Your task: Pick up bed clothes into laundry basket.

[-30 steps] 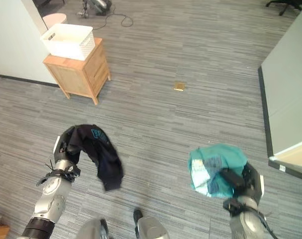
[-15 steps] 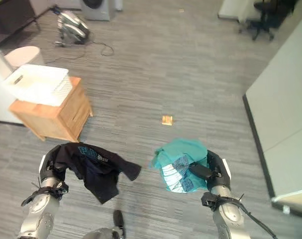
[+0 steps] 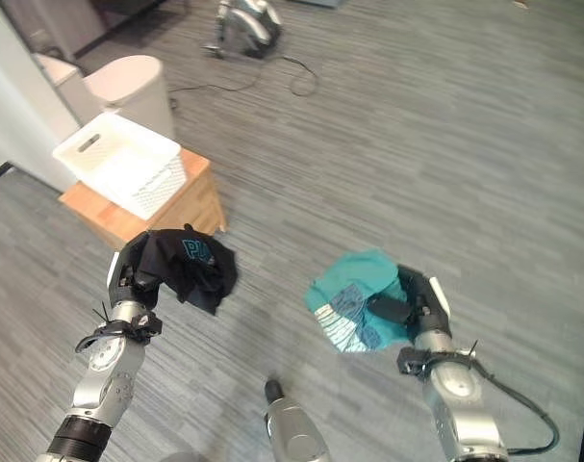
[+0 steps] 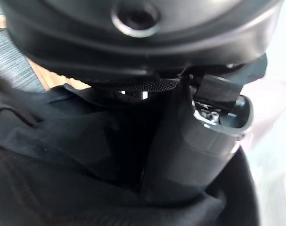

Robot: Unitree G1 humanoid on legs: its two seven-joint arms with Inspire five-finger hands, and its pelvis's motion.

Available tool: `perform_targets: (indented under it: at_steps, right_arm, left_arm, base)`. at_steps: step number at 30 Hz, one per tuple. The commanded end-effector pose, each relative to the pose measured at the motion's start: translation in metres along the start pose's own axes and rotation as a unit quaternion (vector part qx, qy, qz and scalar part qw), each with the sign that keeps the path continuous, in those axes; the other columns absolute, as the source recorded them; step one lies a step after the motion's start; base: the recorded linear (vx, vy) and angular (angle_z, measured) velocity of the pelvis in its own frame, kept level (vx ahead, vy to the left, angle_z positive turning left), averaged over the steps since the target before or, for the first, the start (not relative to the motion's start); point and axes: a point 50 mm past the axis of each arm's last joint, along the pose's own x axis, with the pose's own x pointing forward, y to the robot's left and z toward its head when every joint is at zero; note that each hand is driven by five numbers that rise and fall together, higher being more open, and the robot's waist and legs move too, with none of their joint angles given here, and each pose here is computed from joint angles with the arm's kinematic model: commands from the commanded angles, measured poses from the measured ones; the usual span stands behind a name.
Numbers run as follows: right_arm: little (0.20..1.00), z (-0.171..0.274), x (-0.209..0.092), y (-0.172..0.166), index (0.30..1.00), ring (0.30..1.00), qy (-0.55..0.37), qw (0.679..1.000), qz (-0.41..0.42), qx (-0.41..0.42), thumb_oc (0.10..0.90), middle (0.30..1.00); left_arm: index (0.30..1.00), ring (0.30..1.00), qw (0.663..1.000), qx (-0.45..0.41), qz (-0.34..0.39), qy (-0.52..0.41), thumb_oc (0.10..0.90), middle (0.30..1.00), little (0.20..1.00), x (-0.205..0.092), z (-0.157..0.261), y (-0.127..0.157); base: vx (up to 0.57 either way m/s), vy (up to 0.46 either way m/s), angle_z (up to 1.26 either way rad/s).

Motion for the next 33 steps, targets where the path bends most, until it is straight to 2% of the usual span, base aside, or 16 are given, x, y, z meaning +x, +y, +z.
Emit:
perform_targets:
  at_steps: [1, 5, 7, 12, 14, 15, 17, 18, 22, 24, 25, 28, 33]
  right_arm:
    - [0.3, 0.062, 0.006, 0.007, 0.3, 0.3, -0.165, 0.986, 0.017, 0.029, 0.4, 0.3]
    - [0.3, 0.079, 0.007, 0.024, 0.3, 0.3, -0.211, 0.975, 0.041, 0.052, 0.4, 0.3]
    - [0.3, 0.084, 0.009, 0.033, 0.3, 0.3, -0.225, 0.971, 0.049, 0.065, 0.4, 0.3]
    - [0.3, 0.08, 0.006, 0.037, 0.3, 0.3, -0.222, 0.971, 0.054, 0.068, 0.4, 0.3]
    - [0.3, 0.067, 0.004, 0.039, 0.3, 0.3, -0.201, 0.975, 0.055, 0.083, 0.4, 0.3]
    - [0.3, 0.067, 0.004, 0.039, 0.3, 0.3, -0.201, 0.975, 0.055, 0.083, 0.4, 0.3]
    - [0.3, 0.053, 0.0, 0.034, 0.3, 0.3, -0.17, 0.98, 0.048, 0.089, 0.4, 0.3]
    - [0.3, 0.053, 0.0, 0.034, 0.3, 0.3, -0.169, 0.98, 0.048, 0.089, 0.4, 0.3]
    - [0.3, 0.037, -0.012, 0.01, 0.3, 0.3, -0.13, 0.989, 0.016, 0.072, 0.4, 0.3]
    - [0.3, 0.034, -0.018, 0.002, 0.3, 0.3, -0.122, 0.99, 0.005, 0.063, 0.4, 0.3]
    - [0.3, -0.041, -0.071, -0.028, 0.3, 0.3, 0.001, 0.975, -0.183, 0.124, 0.4, 0.3]
    - [0.3, -0.039, -0.07, -0.029, 0.3, 0.3, 0.002, 0.977, -0.181, 0.11, 0.4, 0.3]
    - [0.3, -0.029, -0.057, -0.026, 0.3, 0.3, -0.025, 0.975, -0.17, 0.139, 0.4, 0.3]
  left_arm:
    - [0.3, 0.3, 0.988, -0.015, -0.075, -0.135, 0.4, 0.3, 0.3, 0.013, 0.052, -0.035]
    - [0.3, 0.3, 0.982, 0.006, -0.052, -0.18, 0.4, 0.3, 0.3, 0.01, 0.067, -0.033]
    - [0.3, 0.3, 0.977, 0.035, -0.063, -0.2, 0.4, 0.3, 0.3, 0.01, 0.074, -0.039]
    - [0.3, 0.3, 0.976, 0.059, -0.08, -0.194, 0.4, 0.3, 0.3, 0.005, 0.072, -0.038]
    - [0.3, 0.3, 0.977, 0.086, -0.059, -0.189, 0.4, 0.3, 0.3, 0.001, 0.072, -0.019]
    - [0.3, 0.3, 0.977, 0.086, -0.059, -0.188, 0.4, 0.3, 0.3, 0.001, 0.072, -0.019]
    - [0.3, 0.3, 0.979, 0.105, -0.023, -0.174, 0.4, 0.3, 0.3, -0.005, 0.07, 0.005]
    - [0.3, 0.3, 0.979, 0.105, -0.023, -0.173, 0.4, 0.3, 0.3, -0.006, 0.069, 0.006]
    - [0.3, 0.3, 0.986, 0.115, 0.046, -0.113, 0.4, 0.3, 0.3, -0.03, 0.049, 0.045]
    - [0.3, 0.3, 0.987, 0.116, 0.062, -0.089, 0.4, 0.3, 0.3, -0.038, 0.041, 0.055]
    - [0.3, 0.3, 0.981, 0.185, -0.007, -0.051, 0.4, 0.3, 0.3, -0.006, 0.048, 0.051]
    - [0.3, 0.3, 0.98, 0.192, 0.004, -0.057, 0.4, 0.3, 0.3, -0.007, 0.051, 0.055]
    - [0.3, 0.3, 0.98, 0.192, 0.022, -0.047, 0.4, 0.3, 0.3, -0.01, 0.047, 0.061]
  base:
    - [0.04, -0.267, 1.18]
    - [0.01, -0.13, 0.91]
    - [-0.02, 0.041, 1.34]
    - [-0.02, 0.013, 0.76]
    - [-0.13, -0.03, 0.64]
    - [-0.12, -0.037, 0.57]
    - [-0.1, -0.002, 0.03]
    - [-0.06, 0.002, -0.08]
    - [-0.02, -0.038, 0.03]
    - [-0.03, -0.051, 0.03]
    - [-0.01, -0.026, 0.04]
    - [0.0, 0.042, 0.32]
    - [0.02, 0.045, -0.11]
